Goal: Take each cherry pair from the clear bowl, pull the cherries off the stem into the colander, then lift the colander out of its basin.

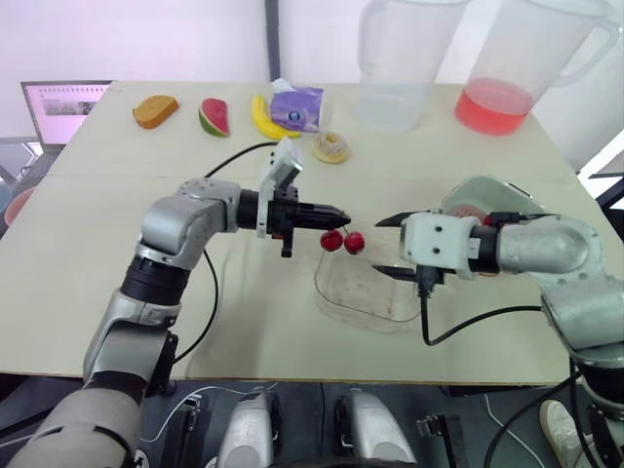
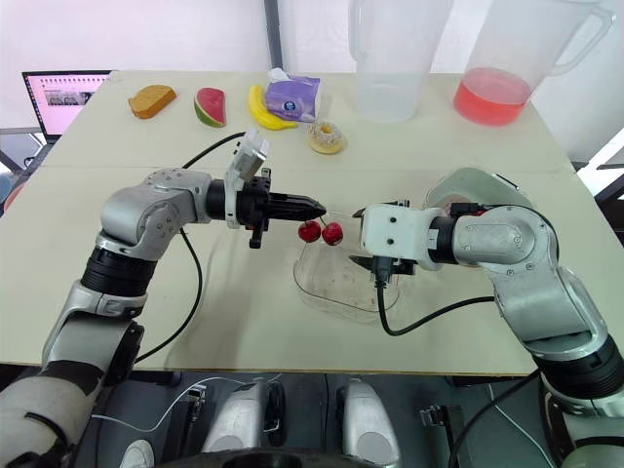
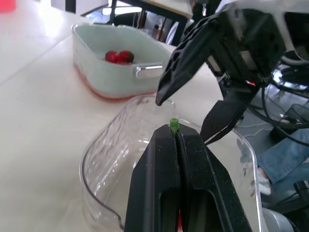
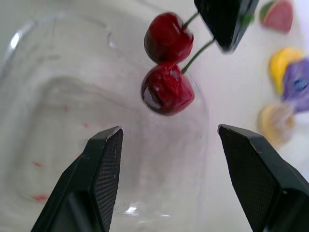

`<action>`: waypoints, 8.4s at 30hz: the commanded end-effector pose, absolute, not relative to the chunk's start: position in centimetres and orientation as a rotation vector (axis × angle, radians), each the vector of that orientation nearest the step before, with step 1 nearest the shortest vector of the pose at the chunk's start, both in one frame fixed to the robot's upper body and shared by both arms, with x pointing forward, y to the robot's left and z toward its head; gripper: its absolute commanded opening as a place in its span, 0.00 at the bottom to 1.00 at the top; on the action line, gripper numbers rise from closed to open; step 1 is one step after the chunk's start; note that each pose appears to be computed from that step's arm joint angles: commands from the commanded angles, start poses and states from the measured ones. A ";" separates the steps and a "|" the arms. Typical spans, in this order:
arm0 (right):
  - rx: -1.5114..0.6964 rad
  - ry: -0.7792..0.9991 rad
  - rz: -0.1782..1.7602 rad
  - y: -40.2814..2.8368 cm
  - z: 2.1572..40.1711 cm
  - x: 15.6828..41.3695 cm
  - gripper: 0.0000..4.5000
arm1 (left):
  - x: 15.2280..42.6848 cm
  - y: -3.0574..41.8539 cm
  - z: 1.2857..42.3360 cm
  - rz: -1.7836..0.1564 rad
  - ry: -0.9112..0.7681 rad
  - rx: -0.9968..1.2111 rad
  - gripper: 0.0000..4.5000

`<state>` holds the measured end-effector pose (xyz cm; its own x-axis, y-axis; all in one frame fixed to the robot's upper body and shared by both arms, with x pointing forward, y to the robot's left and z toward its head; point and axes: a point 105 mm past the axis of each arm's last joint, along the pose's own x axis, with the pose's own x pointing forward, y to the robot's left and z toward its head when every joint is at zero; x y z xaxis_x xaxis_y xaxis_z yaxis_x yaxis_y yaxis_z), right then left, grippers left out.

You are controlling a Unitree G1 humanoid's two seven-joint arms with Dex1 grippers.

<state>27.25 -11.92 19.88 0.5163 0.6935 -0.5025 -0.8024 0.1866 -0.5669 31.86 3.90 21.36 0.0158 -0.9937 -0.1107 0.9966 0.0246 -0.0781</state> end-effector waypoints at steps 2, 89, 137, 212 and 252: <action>-0.672 0.200 1.064 -10.6 21.2 26.5 0.75 | 31.0 4.2 23.9 -1.600 0.042 0.029 0.00; 0.117 0.401 -0.151 -29.8 18.8 35.1 0.71 | 30.3 4.9 23.7 -1.527 0.045 0.022 0.00; -0.084 0.253 1.066 -7.0 22.1 27.0 0.98 | 29.5 4.8 25.1 -1.578 0.003 -0.010 0.00; -0.224 0.019 1.029 -11.3 25.6 25.9 0.99 | 33.6 23.7 18.1 -0.180 0.057 -0.985 0.00; -0.180 0.106 0.797 -15.7 23.5 27.4 1.00 | 33.6 24.6 21.0 -0.313 -0.006 -0.264 0.99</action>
